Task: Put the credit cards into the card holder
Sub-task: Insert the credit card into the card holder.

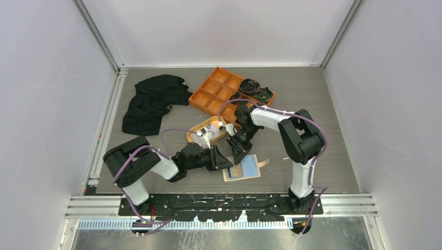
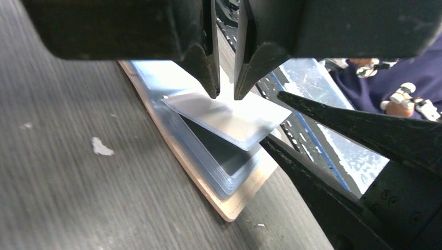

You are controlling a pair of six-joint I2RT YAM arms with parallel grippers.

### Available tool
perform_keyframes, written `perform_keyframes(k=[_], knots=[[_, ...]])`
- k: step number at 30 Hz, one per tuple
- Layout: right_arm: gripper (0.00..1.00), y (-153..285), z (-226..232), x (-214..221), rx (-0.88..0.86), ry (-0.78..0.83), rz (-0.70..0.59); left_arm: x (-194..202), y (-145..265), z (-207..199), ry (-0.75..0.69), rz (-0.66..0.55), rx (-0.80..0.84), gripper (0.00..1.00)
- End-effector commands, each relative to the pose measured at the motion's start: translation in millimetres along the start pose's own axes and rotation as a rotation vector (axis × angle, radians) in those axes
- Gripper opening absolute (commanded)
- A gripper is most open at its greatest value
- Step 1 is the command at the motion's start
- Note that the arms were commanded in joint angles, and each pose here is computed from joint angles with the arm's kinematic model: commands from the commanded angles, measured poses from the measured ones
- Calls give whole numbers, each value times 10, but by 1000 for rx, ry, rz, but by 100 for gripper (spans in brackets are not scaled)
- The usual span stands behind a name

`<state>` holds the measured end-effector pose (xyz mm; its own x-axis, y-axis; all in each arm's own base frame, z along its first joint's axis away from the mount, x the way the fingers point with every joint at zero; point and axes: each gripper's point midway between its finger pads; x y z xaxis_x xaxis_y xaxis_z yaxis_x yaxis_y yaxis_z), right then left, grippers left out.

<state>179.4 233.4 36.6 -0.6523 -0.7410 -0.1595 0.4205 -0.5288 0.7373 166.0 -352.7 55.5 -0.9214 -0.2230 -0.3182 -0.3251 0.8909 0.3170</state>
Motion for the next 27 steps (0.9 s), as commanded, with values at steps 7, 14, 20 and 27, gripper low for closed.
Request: perform_keyframes(k=[7,14,20,27], knots=[[22,334,-23,-69,168,132,-47,-196,162,-235,-69,-70,24,31],[24,670,120,-142,237,258,-150,-399,517,-350,-232,-125,-108,32],[31,1178,187,-338,451,427,-338,-760,993,-456,-408,-273,-241,45],[99,1934,216,-903,743,518,-653,-999,1405,-422,-489,-394,-358,70]])
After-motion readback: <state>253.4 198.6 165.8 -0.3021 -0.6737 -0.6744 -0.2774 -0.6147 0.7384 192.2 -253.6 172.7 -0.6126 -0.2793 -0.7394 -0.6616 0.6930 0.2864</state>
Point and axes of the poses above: each gripper's point midway between its finger pads, its own y axis back along the fingers, its own z axis along the line the jaws close on, x = y × z, and after that the axes turned 4 degrees about y, right-handed
